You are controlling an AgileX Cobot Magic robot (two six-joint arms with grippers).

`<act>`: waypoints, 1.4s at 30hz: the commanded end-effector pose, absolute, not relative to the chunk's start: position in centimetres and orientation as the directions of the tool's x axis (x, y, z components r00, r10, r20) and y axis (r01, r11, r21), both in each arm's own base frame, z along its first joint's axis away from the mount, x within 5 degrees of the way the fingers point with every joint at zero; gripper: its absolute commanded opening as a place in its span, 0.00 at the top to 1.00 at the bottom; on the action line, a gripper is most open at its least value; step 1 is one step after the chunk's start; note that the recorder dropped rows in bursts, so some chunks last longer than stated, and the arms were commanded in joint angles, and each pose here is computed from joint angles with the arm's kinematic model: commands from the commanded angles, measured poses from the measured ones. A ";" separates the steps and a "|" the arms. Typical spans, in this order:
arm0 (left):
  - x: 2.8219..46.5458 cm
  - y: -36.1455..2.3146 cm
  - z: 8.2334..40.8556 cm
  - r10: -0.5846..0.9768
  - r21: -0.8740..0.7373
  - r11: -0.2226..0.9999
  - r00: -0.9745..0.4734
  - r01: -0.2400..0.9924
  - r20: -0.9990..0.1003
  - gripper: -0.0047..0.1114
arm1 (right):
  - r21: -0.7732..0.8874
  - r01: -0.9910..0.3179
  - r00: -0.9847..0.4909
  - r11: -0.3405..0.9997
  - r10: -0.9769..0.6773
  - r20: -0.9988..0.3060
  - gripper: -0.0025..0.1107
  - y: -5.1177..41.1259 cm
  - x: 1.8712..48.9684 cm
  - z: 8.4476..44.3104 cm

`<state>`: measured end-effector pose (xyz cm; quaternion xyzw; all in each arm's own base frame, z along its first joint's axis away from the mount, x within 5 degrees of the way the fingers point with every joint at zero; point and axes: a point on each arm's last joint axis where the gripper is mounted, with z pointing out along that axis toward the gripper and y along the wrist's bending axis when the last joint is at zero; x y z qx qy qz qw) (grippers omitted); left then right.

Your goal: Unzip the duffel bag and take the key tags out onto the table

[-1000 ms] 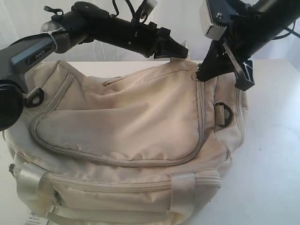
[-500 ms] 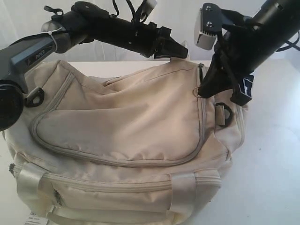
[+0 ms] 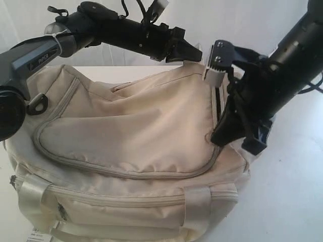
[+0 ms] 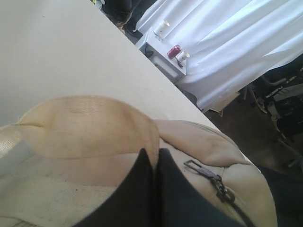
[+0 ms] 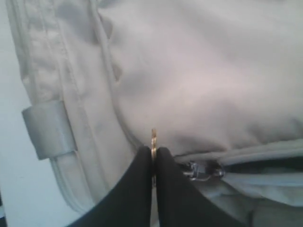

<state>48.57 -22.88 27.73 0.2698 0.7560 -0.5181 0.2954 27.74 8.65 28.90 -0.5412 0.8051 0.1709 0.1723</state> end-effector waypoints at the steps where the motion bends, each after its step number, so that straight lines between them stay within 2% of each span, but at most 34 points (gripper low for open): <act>1: 48.2 -23.2 29.6 0.045 -0.642 0.269 -0.675 0.718 -0.736 0.96 | 0.210 -0.913 -0.408 0.350 -0.800 -0.440 0.98 10.6 25.7 27.8; 7: 48.3 -22.3 30.3 0.026 -0.645 0.261 -0.673 0.718 -0.739 0.96 | 0.294 -0.895 -0.438 0.335 -0.782 -0.444 0.98 13.1 24.3 27.5; 16: 48.1 -21.2 31.9 0.014 -0.628 0.265 -0.654 0.732 -0.757 0.96 | 0.398 -0.885 -0.434 0.243 -0.743 -0.510 0.98 16.5 22.3 27.7; 24: 48.1 -21.2 31.9 0.017 -0.627 0.264 -0.654 0.733 -0.757 0.96 | 0.365 -0.876 -0.479 0.315 -0.651 -0.589 0.98 18.7 22.4 26.5; 31: 48.1 -21.1 31.5 0.049 -0.605 0.297 -0.644 0.739 -0.763 0.95 | 0.348 -0.871 -0.491 0.347 -0.640 -0.591 0.98 19.4 23.0 25.4; 34: 48.2 -21.0 31.0 0.090 -0.578 0.330 -0.634 0.746 -0.768 0.85 | 0.343 -0.871 -0.491 0.352 -0.637 -0.594 0.98 19.4 23.0 25.4; 40: 48.1 -20.9 31.0 0.115 -0.559 0.346 -0.626 0.753 -0.771 0.44 | 0.343 -0.871 -0.491 0.352 -0.637 -0.594 0.98 19.4 23.0 25.4; 42: 48.0 -20.6 31.2 0.135 -0.540 0.363 -0.616 0.759 -0.776 0.37 | 0.343 -0.871 -0.491 0.352 -0.637 -0.594 0.98 19.4 23.0 25.4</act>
